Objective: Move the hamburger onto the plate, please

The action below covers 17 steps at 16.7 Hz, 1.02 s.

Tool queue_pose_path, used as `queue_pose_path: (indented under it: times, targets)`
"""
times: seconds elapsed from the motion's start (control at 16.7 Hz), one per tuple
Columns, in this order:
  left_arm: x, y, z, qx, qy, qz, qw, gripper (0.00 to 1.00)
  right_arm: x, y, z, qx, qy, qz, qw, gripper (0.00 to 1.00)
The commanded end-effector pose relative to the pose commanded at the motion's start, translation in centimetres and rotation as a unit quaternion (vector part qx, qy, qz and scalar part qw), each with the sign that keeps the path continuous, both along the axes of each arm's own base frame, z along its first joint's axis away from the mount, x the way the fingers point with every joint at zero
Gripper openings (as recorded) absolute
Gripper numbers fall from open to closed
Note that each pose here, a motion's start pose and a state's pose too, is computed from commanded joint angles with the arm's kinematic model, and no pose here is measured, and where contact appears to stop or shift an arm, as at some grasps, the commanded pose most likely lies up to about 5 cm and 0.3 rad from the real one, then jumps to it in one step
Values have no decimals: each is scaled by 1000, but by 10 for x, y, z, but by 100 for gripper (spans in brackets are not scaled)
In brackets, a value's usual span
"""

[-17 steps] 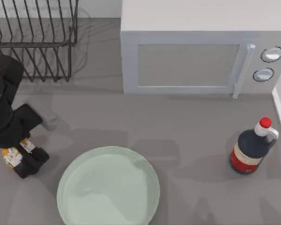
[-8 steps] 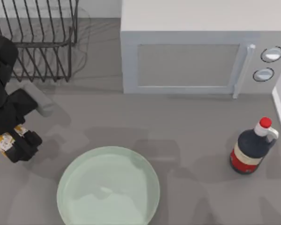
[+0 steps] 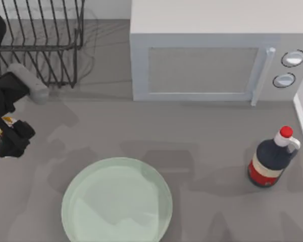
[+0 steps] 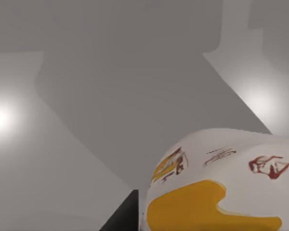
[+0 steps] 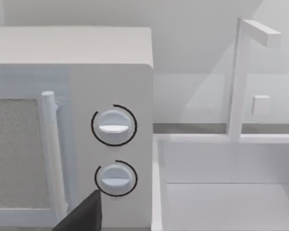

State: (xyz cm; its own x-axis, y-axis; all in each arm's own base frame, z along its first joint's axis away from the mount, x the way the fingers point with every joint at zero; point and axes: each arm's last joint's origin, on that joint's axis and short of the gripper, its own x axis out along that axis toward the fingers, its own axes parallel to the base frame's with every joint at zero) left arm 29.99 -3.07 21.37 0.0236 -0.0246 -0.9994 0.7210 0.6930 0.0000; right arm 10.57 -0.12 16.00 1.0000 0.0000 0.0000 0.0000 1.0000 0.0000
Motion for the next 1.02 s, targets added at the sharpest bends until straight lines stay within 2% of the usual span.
queue_pose_path:
  times: [0.3,0.48,0.6,0.78,0.9,1.02]
  targets:
    - [1,-3,-2,1,4,9,1000,0,0,0,0,0,0,0,1000,100]
    - [5,-15,-4,2,14,48,999,0,0,0,0,0,0,0,1000,100]
    - [8,-27,-6,5,23,97,995,0,0,0,0,0,0,0,1000,100]
    - [10,-48,-10,14,38,200,979,0,0,0,0,0,0,0,1000,100]
    - [9,-65,-14,23,47,286,957,0,0,0,0,0,0,0,1000,100]
    - [5,-81,-19,36,55,379,923,0,0,0,0,0,0,0,1000,100]
